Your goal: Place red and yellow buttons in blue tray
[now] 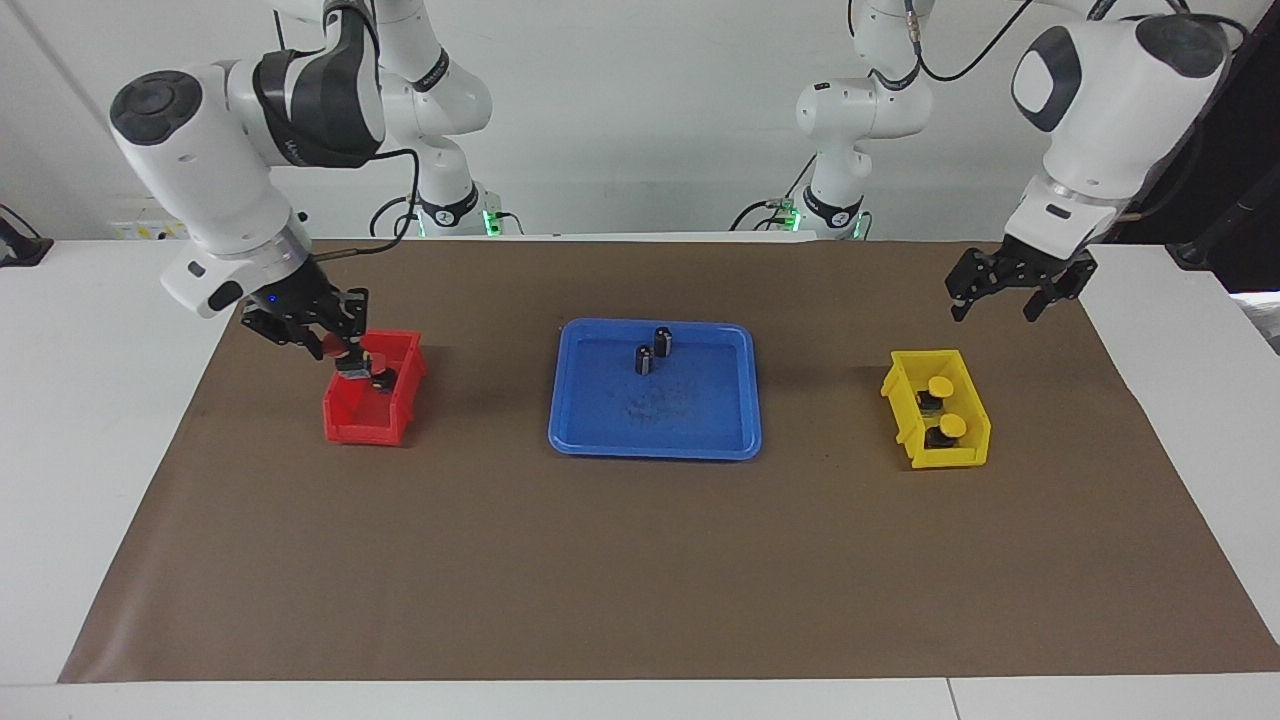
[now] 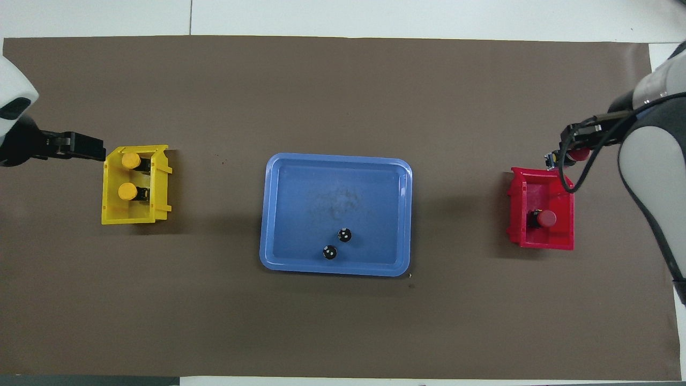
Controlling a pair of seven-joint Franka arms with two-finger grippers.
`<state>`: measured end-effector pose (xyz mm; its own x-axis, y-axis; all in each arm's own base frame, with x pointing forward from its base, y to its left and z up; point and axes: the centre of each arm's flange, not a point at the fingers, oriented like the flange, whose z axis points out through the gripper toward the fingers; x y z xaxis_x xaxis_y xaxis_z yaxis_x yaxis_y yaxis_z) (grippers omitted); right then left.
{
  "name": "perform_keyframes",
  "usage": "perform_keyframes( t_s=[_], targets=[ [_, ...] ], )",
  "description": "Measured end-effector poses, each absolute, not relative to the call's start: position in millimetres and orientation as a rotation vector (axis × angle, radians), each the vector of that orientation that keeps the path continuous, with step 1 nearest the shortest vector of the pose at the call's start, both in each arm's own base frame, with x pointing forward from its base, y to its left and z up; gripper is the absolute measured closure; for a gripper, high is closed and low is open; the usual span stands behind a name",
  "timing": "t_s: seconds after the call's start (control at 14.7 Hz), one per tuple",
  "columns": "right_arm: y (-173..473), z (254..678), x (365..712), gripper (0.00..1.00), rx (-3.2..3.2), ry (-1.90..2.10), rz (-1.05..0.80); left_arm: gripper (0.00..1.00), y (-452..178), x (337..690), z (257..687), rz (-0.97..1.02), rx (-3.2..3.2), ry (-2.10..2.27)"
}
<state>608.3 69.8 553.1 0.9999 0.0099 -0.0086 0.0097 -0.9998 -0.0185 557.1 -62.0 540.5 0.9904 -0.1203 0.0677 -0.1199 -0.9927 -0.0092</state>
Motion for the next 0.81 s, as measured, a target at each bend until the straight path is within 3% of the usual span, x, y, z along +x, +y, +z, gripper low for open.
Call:
perform_keyframes(
  t_s=[0.07,0.2,0.27,0.41,0.81],
  targets=[
    [115,552,612,0.58,-3.114,0.06,-0.024,0.04,-61,558,524,-0.106,-3.13,0.185],
    [211,535,606,0.58,-3.09,0.178,-0.071,0.22,-59,560,498,-0.098,-3.131,0.177],
    [250,520,601,0.58,-3.078,0.215,-0.086,0.22,-58,563,488,-0.097,-3.132,0.175],
    [307,481,591,0.58,-3.064,0.269,-0.096,0.34,-58,572,468,-0.093,-3.134,0.17],
    [378,397,569,0.58,-3.1,0.328,-0.07,0.36,-49,594,414,-0.15,-3.138,0.14]
  ],
)
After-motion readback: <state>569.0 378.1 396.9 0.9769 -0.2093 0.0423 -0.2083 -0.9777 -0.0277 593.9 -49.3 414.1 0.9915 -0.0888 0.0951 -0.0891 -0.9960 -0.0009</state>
